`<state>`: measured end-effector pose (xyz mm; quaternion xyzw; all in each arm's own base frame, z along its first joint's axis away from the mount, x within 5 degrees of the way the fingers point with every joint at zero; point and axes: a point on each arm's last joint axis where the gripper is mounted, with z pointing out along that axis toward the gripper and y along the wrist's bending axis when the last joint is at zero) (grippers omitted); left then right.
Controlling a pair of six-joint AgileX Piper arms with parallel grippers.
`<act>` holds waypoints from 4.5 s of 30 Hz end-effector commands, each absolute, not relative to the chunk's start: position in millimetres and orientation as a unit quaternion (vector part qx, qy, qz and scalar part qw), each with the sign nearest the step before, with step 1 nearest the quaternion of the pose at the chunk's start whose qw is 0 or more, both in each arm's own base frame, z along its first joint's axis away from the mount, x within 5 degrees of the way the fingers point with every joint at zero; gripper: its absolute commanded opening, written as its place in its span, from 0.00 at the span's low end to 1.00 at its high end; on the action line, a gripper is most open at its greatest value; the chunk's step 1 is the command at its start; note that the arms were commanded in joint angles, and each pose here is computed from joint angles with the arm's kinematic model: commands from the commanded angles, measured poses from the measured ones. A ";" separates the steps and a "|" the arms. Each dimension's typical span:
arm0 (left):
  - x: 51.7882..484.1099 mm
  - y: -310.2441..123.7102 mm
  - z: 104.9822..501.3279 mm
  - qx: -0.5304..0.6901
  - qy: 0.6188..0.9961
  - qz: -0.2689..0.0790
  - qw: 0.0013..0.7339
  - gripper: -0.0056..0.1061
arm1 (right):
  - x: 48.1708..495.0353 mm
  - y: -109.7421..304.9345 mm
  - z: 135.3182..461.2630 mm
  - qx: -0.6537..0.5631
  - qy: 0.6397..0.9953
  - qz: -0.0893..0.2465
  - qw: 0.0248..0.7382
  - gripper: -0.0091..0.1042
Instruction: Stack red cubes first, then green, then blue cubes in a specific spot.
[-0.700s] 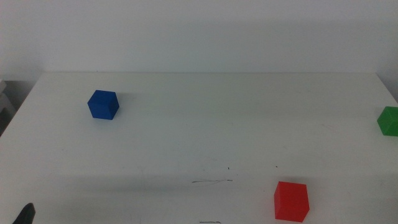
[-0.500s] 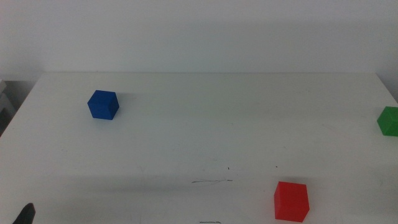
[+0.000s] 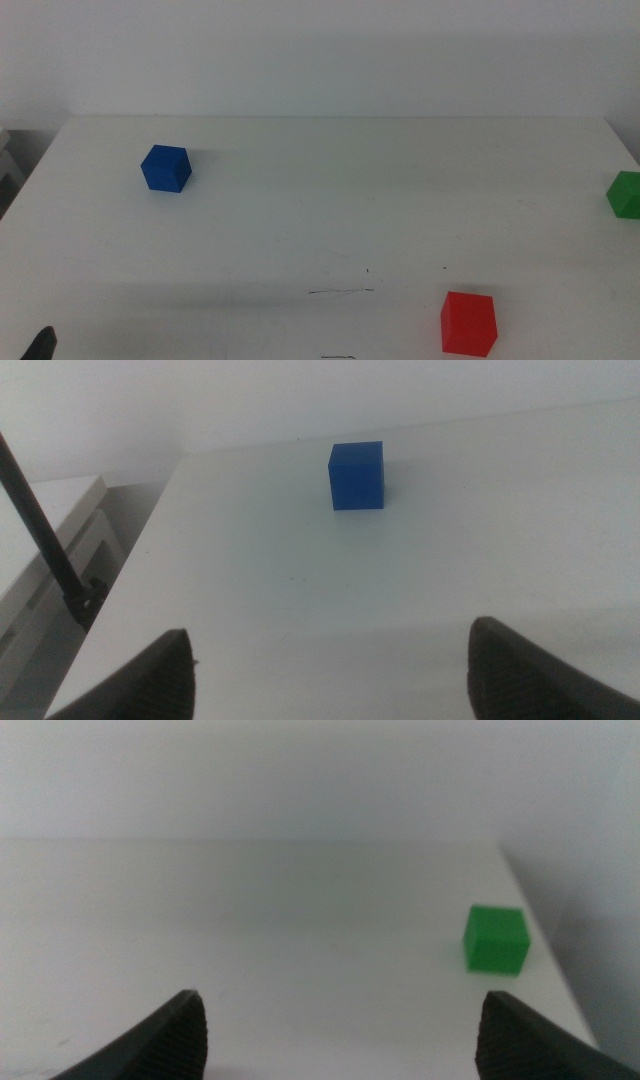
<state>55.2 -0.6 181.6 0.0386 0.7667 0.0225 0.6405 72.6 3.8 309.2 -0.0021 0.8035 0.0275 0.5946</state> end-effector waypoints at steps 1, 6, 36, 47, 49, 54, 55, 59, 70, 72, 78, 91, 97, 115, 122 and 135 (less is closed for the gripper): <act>54.5 -1.2 190.6 0.037 0.731 0.017 0.681 0.89 | 76.2 6.0 341.1 0.005 0.806 0.047 0.590 0.91; 54.5 -1.2 190.6 0.037 0.731 0.017 0.681 0.89 | 87.4 14.4 376.3 -0.006 0.847 0.088 0.524 0.91; 54.5 -1.2 190.6 0.037 0.731 0.017 0.681 0.89 | 186.5 117.2 342.8 0.079 0.985 0.094 0.120 0.91; 54.5 -1.2 190.6 0.037 0.731 0.018 0.681 0.89 | 212.1 151.4 327.4 0.029 0.991 0.048 0.119 0.91; 54.5 -1.2 190.6 0.037 0.731 0.018 0.681 0.89 | 216.6 150.5 325.3 0.033 0.990 0.035 0.133 0.91; 54.5 -1.2 190.6 0.037 0.731 0.018 0.681 0.89 | 223.9 154.0 317.4 0.081 0.987 0.032 0.132 0.91; 54.5 -1.2 190.6 0.037 0.731 0.018 0.681 0.89 | 225.3 155.1 314.9 0.085 0.988 0.030 0.128 0.91; 54.5 -1.2 190.6 0.037 0.731 0.018 0.681 0.89 | 231.6 161.2 302.3 0.086 0.990 0.020 0.109 0.91; 54.5 -1.2 190.6 0.037 0.731 0.018 0.681 0.89 | 250.0 164.3 262.1 0.092 0.991 0.018 0.097 0.90; 54.5 -1.2 190.6 0.037 0.731 0.017 0.681 0.89 | 252.8 164.2 256.1 0.091 0.991 0.013 0.096 0.89; 54.5 -1.2 190.6 0.037 0.731 0.017 0.681 0.89 | 261.0 168.6 242.9 0.078 0.992 0.011 0.094 0.85; 54.5 -1.2 190.6 0.037 0.731 0.017 0.681 0.89 | 272.6 164.9 227.1 0.077 0.994 0.009 0.077 0.77; 54.5 -1.2 190.6 0.037 0.731 0.017 0.681 0.89 | 271.9 164.7 224.2 0.070 0.995 0.012 0.071 0.77; 54.5 -1.2 190.6 0.037 0.731 0.017 0.681 0.89 | 273.8 163.9 192.2 0.071 0.995 0.024 0.060 0.68; 54.5 -1.2 190.6 0.037 0.731 0.017 0.681 0.89 | 273.7 164.2 192.4 0.073 0.995 0.026 0.059 0.22; 54.5 -1.2 190.6 0.037 0.731 0.017 0.681 0.89 | 280.5 168.8 271.9 0.051 0.996 -0.007 0.072 0.07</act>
